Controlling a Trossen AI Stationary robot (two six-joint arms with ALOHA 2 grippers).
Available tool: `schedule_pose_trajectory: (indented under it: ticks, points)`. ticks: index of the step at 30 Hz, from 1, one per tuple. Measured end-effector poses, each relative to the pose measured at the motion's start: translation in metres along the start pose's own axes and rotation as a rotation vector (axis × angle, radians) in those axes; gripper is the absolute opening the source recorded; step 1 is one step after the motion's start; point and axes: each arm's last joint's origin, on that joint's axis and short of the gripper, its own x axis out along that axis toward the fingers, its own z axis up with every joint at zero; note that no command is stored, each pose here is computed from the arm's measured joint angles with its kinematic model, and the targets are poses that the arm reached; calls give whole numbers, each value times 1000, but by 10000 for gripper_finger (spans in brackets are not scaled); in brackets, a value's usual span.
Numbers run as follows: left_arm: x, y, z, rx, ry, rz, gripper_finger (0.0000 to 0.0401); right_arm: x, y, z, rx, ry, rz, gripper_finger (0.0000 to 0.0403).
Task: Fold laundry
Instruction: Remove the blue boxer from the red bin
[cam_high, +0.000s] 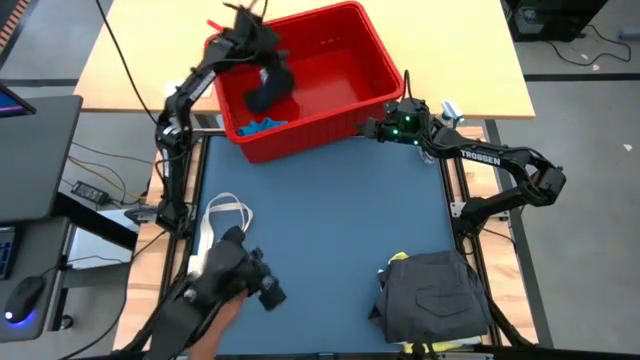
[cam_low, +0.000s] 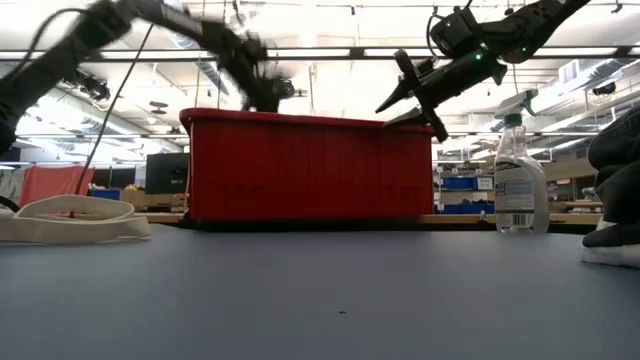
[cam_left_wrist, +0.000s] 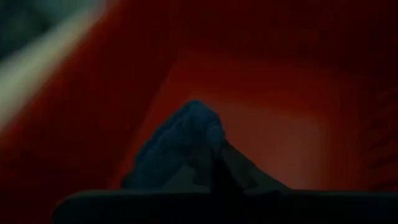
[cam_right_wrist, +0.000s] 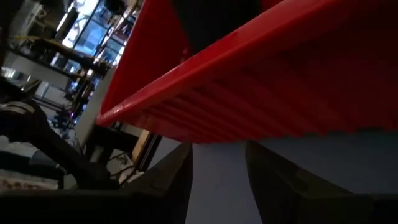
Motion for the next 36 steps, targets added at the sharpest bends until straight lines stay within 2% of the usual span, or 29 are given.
schedule_pose_trajectory:
  ticks: [4, 7, 12, 14, 16, 19, 24, 27, 32, 36]
  points:
    - [-78, -22, 49, 101, -265, -109, 2, 0, 1, 0, -29, 17, 23, 156]
    - [-133, -45, 70, 170, -437, -165, 2, 0, 2, -1, -50, 38, 44, 156]
    - [-206, -88, 84, 249, -609, -286, 1, 0, 3, -3, -82, 92, 98, 156]
    - [-229, -105, 84, 247, -640, -368, 1, 0, 4, -4, -95, 111, 119, 156]
    - [-243, -122, 81, 220, -612, -472, 2, 0, 6, -5, -99, 132, 139, 156]
    - [-246, -151, 73, 131, -481, -597, 3, 0, 7, -8, -100, 163, 163, 156]
    - [-229, -213, 58, 57, -244, -582, 2, -1, 13, -13, -115, 188, 183, 156]
    - [-210, -255, 45, 24, -157, -648, 1, -1, 16, -17, -140, 201, 186, 156]
    - [-171, -326, 13, -59, -113, -785, 1, -4, 18, -24, -149, 230, 145, 156]
    - [-153, -363, -15, -125, -88, -885, 1, -11, 21, -31, -194, 249, 93, 156]
